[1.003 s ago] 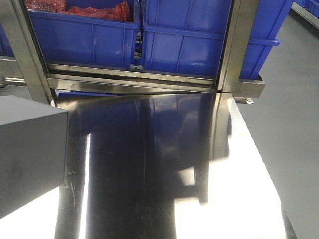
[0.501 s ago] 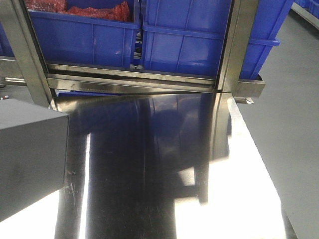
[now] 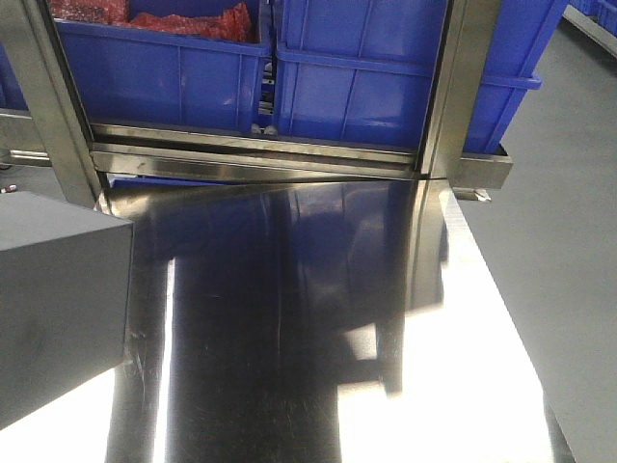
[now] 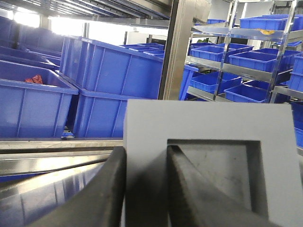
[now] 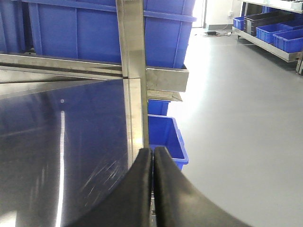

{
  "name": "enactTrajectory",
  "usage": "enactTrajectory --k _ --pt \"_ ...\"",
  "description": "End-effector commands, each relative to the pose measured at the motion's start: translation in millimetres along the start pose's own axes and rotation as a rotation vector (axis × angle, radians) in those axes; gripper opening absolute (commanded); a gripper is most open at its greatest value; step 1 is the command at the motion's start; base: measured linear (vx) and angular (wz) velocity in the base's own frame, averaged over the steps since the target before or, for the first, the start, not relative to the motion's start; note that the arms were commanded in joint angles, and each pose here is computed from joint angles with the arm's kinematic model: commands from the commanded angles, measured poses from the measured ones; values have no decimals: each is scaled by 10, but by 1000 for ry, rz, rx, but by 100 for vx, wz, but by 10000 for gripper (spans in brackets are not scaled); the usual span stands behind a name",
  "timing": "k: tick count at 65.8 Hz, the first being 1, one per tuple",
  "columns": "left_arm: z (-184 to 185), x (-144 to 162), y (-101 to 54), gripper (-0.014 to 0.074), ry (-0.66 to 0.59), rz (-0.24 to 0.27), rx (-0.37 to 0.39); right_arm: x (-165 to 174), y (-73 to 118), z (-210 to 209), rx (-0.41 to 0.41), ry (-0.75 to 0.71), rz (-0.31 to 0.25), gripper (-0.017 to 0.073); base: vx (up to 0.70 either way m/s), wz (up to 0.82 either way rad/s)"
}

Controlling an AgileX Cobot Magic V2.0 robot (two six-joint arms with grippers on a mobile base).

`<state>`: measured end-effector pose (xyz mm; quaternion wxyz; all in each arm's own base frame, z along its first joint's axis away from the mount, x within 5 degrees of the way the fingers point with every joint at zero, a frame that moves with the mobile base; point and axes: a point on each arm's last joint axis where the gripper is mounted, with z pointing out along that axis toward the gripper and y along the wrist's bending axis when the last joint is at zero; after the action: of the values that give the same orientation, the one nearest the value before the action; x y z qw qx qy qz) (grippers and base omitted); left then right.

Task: Sort gray base to blue bin
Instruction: 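Drive the base away from the table holding the block in the left gripper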

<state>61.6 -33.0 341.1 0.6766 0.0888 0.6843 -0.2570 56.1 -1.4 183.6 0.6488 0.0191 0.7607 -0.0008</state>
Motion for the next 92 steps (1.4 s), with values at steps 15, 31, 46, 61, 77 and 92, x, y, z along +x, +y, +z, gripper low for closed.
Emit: enactTrajectory --k 15,31,46,61,77,92 --pt "-17 -181 -45 -6 -120 -7 31 -53 -2 12 3 -53 -16 -5 0 0" --pt "-17 -181 -45 -6 -120 -7 31 -53 -2 12 3 -53 -16 -5 0 0" --pt "-17 -181 -45 -6 -120 -7 31 -53 -2 12 3 -53 -16 -5 0 0" --pt "-17 -181 -45 -6 -120 -7 31 -53 -2 12 3 -53 -16 -5 0 0" --pt "-17 -181 -45 -6 -120 -7 31 -53 -2 12 3 -53 -16 -5 -2 -5" --pt "-17 -181 -45 -6 -120 -7 31 -53 -2 12 3 -53 -16 -5 -6 -20"
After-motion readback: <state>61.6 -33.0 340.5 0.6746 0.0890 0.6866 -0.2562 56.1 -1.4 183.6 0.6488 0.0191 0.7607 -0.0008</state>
